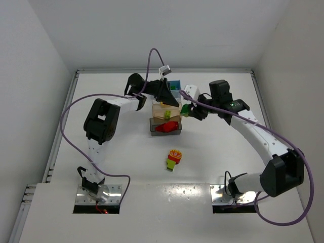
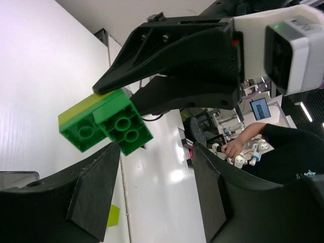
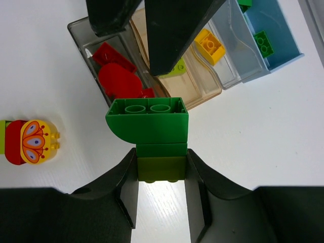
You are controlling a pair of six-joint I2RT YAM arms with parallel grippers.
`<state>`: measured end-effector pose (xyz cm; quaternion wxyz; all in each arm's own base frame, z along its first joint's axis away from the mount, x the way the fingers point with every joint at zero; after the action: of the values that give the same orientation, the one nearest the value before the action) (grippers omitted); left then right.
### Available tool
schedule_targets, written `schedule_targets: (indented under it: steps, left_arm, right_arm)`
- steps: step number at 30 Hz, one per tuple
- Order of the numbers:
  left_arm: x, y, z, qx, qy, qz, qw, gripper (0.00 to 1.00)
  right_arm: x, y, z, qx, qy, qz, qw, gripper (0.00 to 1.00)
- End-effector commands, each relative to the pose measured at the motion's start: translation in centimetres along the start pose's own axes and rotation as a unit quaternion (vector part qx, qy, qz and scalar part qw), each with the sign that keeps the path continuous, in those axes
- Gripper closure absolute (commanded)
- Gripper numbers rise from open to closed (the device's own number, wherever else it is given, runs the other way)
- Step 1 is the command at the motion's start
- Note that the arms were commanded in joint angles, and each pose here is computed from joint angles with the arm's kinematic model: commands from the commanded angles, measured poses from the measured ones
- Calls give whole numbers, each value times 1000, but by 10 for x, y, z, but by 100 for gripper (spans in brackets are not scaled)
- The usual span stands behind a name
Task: Sort the legos into containers by color
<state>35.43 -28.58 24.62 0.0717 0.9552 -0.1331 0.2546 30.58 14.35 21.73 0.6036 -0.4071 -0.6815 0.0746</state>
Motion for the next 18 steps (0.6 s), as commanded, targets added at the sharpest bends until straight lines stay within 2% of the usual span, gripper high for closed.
schedule_targets:
  steps: [1, 4, 5, 6, 8, 10, 12, 18]
  left_arm:
    - [5, 3, -20, 4, 53, -9, 999, 35]
    - [18, 1, -3, 46, 52, -43, 997, 35]
    - [28, -5, 8, 83, 57, -61, 993, 35]
    - [46, -15, 19, 220, 97, -58, 969, 35]
    - [49, -19, 19, 290, 148, -19, 945, 35]
    - [54, -24, 20, 277, 109, -43, 954, 35]
    - [57, -29, 18, 277, 112, -56, 953, 35]
    - [34, -19, 16, 242, 104, -25, 964, 35]
  right_arm:
    - [27, -15, -15, -45, -32, -31, 998, 94]
    - [27, -15, -15, -45, -32, -31, 998, 94]
    - [27, -15, -15, -45, -32, -31, 998, 94]
    - [29, -18, -15, -48, -34, -34, 998, 94]
    - [26, -16, -13, -45, -27, -31, 998, 94]
    - [26, -16, -13, -45, -27, -31, 998, 94]
    - [23, -15, -11, -42, -25, -28, 998, 94]
    - [20, -15, -13, -46, -23, -27, 998, 94]
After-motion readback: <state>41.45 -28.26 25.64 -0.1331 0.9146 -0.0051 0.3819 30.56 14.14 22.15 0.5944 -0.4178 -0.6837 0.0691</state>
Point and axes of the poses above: each gripper's point midway between its finger pads, its own y axis out along the fingers, its own z axis along the line the jaws close on, x = y × z, the point moved 6 cm from there along -y, back along the fingers, and after that the axes turned 2 degrees about -y, right-handed, at the moved point
